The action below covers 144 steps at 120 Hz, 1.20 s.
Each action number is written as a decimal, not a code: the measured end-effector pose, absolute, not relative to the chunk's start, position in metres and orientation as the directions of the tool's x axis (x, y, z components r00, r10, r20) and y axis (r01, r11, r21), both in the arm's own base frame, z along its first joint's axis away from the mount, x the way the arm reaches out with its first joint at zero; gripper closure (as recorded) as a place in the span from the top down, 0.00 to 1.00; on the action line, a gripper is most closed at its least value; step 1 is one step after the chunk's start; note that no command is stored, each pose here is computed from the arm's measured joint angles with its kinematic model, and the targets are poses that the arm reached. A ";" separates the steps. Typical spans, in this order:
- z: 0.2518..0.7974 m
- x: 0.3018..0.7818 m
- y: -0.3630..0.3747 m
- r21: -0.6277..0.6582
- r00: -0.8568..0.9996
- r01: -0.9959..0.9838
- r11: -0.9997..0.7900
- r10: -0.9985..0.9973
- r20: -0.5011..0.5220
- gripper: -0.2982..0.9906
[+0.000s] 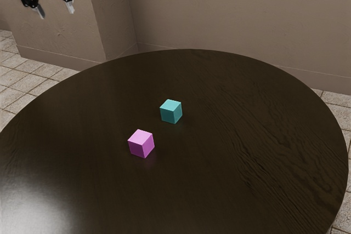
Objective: Pick up the blue block with one arm, and put the blue block on the pink block with one arm
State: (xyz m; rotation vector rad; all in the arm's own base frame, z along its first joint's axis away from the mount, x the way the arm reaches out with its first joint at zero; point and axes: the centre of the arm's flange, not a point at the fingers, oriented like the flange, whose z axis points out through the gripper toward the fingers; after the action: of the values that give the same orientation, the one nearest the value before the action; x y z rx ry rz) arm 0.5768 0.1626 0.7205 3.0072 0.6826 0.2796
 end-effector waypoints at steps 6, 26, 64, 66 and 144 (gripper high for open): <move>0.720 0.577 0.161 0.084 0.891 0.415 -0.906 0.424 0.162 0.76; 0.749 0.562 0.154 0.094 0.894 0.386 -0.918 0.397 0.208 0.76; 0.888 0.478 0.063 0.104 0.863 0.181 -0.978 0.209 0.459 0.76; 0.886 0.479 0.062 0.103 0.866 0.180 -0.978 0.207 0.455 0.76; 0.651 0.438 0.017 0.157 1.000 0.020 -0.987 0.021 0.003 0.76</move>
State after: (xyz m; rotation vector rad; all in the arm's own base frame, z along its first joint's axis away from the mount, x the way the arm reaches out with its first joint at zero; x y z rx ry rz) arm 0.4384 0.0174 0.6513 2.9842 0.0312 0.0075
